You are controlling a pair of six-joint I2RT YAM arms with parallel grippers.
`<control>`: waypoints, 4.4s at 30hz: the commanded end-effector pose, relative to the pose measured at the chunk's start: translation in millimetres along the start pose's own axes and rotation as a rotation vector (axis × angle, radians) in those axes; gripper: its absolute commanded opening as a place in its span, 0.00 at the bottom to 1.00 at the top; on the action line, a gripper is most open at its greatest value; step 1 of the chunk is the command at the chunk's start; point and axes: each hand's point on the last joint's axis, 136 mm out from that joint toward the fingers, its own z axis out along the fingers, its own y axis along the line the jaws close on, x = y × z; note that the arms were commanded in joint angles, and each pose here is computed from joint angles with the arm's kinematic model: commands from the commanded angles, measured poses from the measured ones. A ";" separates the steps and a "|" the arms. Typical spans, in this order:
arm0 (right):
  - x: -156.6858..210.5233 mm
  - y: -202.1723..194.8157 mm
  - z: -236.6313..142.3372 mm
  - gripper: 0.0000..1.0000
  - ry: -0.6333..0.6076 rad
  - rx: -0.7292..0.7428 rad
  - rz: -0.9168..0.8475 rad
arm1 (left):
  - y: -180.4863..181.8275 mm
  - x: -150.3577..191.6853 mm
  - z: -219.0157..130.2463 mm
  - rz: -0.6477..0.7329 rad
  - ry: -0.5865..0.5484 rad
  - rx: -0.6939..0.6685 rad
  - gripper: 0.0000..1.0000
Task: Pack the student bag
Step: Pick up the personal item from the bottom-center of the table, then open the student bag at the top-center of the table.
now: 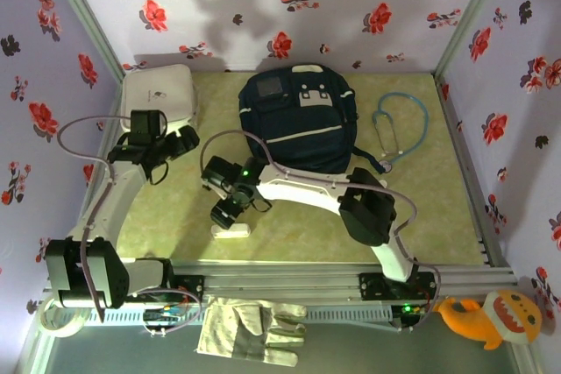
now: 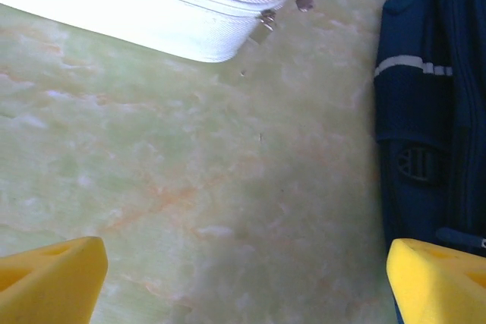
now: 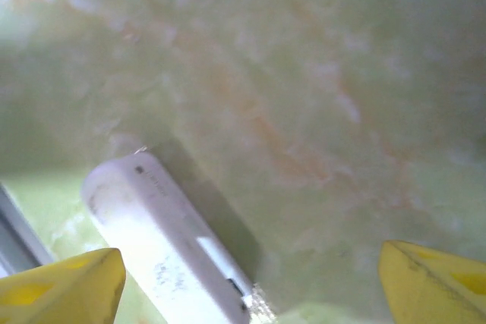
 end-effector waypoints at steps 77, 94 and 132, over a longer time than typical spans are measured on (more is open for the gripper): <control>176.9 -292.1 -205.9 0.29 -0.741 0.602 1.272 | -270.9 186.9 43.3 1.409 0.304 0.472 0.83; 185.6 -290.7 -203.1 0.33 -0.727 0.514 1.233 | -306.8 160.8 100.8 1.422 0.182 0.246 0.45; 137.5 -282.2 -196.4 0.35 -0.948 0.063 1.442 | -381.7 88.1 -10.0 1.143 -0.099 0.586 0.00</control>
